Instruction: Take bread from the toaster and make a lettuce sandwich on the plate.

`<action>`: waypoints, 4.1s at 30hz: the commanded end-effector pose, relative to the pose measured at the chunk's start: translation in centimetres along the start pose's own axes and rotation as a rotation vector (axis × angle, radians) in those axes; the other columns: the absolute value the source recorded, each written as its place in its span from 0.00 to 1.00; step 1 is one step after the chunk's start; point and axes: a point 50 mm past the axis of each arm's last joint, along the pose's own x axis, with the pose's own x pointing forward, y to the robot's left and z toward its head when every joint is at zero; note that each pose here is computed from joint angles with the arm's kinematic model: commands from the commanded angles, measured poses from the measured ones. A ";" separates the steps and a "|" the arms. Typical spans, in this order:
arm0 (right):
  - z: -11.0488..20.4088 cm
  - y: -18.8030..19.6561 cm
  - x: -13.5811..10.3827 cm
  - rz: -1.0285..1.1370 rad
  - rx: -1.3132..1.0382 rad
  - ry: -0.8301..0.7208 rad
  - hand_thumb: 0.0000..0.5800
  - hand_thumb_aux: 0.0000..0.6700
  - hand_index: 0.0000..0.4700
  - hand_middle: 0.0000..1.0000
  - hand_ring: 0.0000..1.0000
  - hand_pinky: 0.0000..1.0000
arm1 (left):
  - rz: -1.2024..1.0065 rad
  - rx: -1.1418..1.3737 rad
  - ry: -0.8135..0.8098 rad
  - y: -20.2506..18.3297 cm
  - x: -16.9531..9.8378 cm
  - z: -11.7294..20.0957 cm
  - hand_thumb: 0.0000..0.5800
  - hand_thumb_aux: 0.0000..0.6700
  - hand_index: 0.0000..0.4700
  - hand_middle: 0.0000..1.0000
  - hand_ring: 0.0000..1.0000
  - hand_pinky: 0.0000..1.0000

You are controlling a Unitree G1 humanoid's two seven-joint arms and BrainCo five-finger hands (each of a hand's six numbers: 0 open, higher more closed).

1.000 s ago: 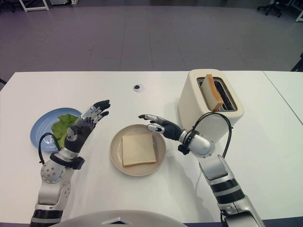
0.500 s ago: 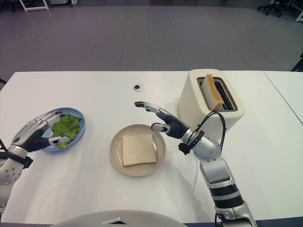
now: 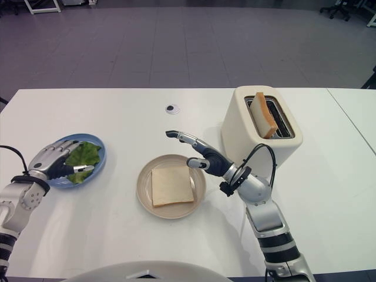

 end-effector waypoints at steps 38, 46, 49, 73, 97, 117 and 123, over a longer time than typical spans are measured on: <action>-0.3 -3.4 -0.5 -0.153 -0.043 0.004 0.00 0.00 0.00 0.00 0.00 0.00 | 0.414 -0.079 -0.611 9.7 -3.0 16.4 1.00 1.00 1.00 0.00 0.00 0.00; -0.9 -5.6 -1.2 -0.264 -0.057 0.028 0.00 0.00 0.00 0.00 0.00 0.00 | 0.192 -0.003 -0.838 2.4 -2.0 23.5 1.00 1.00 1.00 0.00 0.00 0.00; -0.8 -5.4 -1.0 -0.258 -0.057 0.022 0.00 0.00 0.00 0.00 0.00 0.00 | 0.128 0.088 -0.856 0.3 -2.0 23.7 1.00 1.00 1.00 0.00 0.00 0.00; -0.4 -5.2 -0.9 -0.241 -0.098 0.007 0.00 0.00 0.00 0.00 0.00 0.00 | 0.262 0.056 -0.838 3.3 -3.1 22.0 0.44 0.25 0.25 0.00 0.00 0.00; -2.5 -12.7 -9.9 -0.318 -0.931 0.652 0.00 0.00 0.00 0.00 0.00 0.00 | 0.278 -1.047 -0.553 2.8 -4.7 12.7 0.00 0.00 0.00 0.00 0.00 0.00; -3.2 -12.4 -9.0 -0.394 -0.792 0.628 1.00 1.00 1.00 0.00 0.00 0.00 | 0.290 -0.984 -0.552 2.8 -5.0 12.8 0.00 0.00 0.00 0.00 0.00 0.00; -0.3 -16.4 -8.8 -0.764 -0.431 0.423 1.00 1.00 1.00 0.00 0.00 0.00 | 0.293 -0.985 -0.547 2.7 -5.0 12.7 0.00 0.00 0.00 0.00 0.00 0.00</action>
